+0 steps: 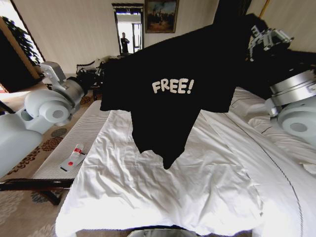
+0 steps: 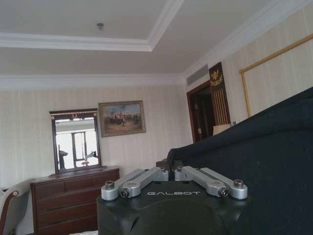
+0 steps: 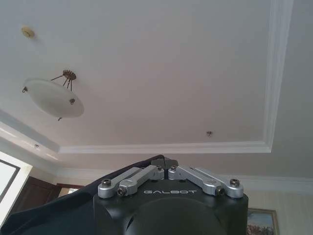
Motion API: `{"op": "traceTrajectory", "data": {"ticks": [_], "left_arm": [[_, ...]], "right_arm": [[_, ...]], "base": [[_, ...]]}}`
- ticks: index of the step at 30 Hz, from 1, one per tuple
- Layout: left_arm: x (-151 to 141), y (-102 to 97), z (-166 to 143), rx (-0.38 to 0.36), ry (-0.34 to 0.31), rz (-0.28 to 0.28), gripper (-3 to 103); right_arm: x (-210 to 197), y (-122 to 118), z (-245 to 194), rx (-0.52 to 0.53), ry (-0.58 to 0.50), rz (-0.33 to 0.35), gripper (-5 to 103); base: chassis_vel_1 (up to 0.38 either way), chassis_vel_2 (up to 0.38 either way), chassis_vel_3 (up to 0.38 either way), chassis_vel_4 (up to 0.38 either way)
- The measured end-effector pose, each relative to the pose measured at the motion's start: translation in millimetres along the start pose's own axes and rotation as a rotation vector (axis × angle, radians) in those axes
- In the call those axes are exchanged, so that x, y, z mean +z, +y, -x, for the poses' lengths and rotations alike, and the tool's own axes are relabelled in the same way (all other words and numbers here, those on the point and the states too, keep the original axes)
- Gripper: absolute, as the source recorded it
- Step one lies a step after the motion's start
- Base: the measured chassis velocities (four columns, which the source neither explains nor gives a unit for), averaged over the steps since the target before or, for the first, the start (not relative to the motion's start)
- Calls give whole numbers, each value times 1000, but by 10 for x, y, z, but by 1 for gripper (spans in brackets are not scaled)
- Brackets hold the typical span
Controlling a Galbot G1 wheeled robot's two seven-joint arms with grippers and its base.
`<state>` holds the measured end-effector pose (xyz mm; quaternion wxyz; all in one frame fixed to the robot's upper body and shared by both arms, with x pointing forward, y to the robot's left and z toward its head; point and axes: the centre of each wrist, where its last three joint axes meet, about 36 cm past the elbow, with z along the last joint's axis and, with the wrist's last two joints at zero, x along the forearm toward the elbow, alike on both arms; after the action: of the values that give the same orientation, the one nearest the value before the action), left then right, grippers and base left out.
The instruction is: Fold the clothes on the bed.
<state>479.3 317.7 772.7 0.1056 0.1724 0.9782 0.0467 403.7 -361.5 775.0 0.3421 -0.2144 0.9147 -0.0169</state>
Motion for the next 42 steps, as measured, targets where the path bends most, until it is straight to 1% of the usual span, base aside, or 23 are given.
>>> {"op": "traceTrajectory", "data": {"ticks": [2,3,4,5,6,7,8,11,13,14,17,19,21,23,24,27,28,31,33,34,37,40,42], "left_arm": [[-15,1,26,0,10,8,0],[-17,-19,104,7,29,21,0],[-17,-19,104,7,29,21,0],[-23,-47,165,14,37,24,0],[-49,-125,291,32,51,26,0],[-63,-202,380,49,61,25,0],[-63,-202,380,49,61,25,0],[-124,-455,623,116,85,28,0],[-168,-563,736,143,93,41,0],[-168,-563,736,143,93,41,0],[-246,-603,884,150,86,76,0],[-297,-579,972,135,75,104,0],[-325,-562,1009,125,69,121,0],[-390,-562,1023,122,59,136,0],[-390,-562,1023,122,59,136,0],[-503,-615,897,152,54,124,0],[-503,-615,897,152,54,124,0],[-650,-722,703,216,45,91,0],[-779,-795,596,286,30,53,0],[-779,-795,596,286,30,53,0],[-958,-878,484,362,-4,1,0],[-998,-891,454,376,-15,-17,0],[-978,-872,458,374,-16,-22,0]], "right_arm": [[12,-7,-10,-5,17,2,0],[56,-20,-37,-11,64,-3,0],[56,-20,-37,-11,64,-3,0],[89,-27,-56,-14,93,-9,0],[142,-32,-88,-31,135,-19,0],[160,-28,-100,-43,150,-20,0],[160,-28,-100,-43,150,-20,0],[184,8,-122,-86,172,-10,0],[198,7,-132,-100,184,-10,0],[198,7,-132,-100,184,-10,0],[206,7,-144,-99,204,-15,0],[190,12,-142,-86,218,-21,0],[165,17,-135,-85,224,-28,0],[56,55,-98,-125,222,-40,0],[56,55,-98,-125,222,-40,0],[-223,153,1,-261,158,-29,0],[-223,153,1,-261,158,-29,0],[-425,277,53,-403,86,-42,0],[-495,378,56,-482,49,-44,0],[-495,378,56,-482,49,-44,0],[-547,532,30,-561,4,-24,0],[-548,576,15,-568,-9,-3,0],[-515,562,7,-558,-12,3,0]], "base": [[0,0,0,0],[0,0,0,0],[0,0,0,0],[0,0,0,0],[0,0,0,0],[0,0,0,0],[0,0,0,0],[0,0,0,0],[0,0,0,0],[0,0,0,0],[0,0,0,0],[0,0,0,0],[0,0,0,0],[0,0,0,0],[0,0,0,0],[0,0,0,0],[0,0,0,0],[0,0,0,0],[0,0,0,0],[0,0,0,0],[0,0,0,0],[0,0,0,0],[0,0,0,0]]}}
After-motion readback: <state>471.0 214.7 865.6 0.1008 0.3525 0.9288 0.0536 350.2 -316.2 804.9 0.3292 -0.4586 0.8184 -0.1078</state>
